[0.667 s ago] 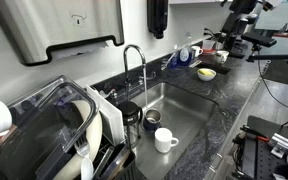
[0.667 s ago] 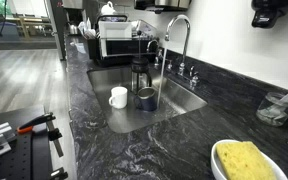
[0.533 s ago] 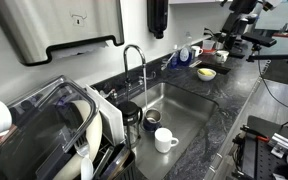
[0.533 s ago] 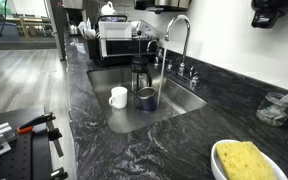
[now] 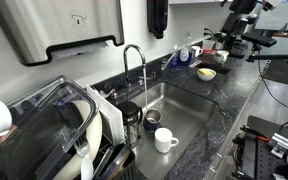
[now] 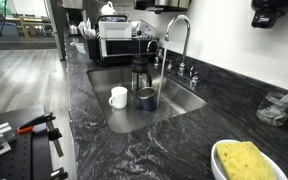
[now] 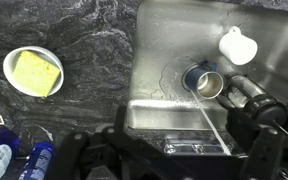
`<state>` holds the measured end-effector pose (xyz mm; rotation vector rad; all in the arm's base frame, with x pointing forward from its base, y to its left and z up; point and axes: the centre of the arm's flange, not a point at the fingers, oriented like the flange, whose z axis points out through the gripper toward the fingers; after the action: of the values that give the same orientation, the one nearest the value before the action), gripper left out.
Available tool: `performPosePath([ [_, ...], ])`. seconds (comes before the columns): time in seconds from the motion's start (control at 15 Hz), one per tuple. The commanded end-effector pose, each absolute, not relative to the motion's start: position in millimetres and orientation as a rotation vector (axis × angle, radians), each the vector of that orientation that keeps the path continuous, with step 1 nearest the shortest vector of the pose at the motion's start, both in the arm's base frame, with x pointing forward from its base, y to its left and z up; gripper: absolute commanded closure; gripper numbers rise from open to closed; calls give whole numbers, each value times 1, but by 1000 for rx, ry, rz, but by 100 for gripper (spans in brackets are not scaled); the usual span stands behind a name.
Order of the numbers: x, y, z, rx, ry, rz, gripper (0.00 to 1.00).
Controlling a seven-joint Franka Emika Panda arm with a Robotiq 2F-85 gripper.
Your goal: Push the right faucet handle backwards
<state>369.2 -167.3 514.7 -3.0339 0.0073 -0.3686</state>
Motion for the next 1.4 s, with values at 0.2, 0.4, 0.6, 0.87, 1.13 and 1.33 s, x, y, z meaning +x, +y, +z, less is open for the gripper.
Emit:
performPosePath([
  [0.2,369,-167,515,-3034,7,-369,0],
  [0.4,369,-167,515,-3034,7,-369,0],
  [0.6,369,-167,515,-3034,7,-369,0],
  [0.87,388,-170,511,-3051,-56,-388,0],
  [1.13,410,-173,508,-3049,-183,-511,0],
  [1.33,435,-176,496,-3033,-252,-592,0],
])
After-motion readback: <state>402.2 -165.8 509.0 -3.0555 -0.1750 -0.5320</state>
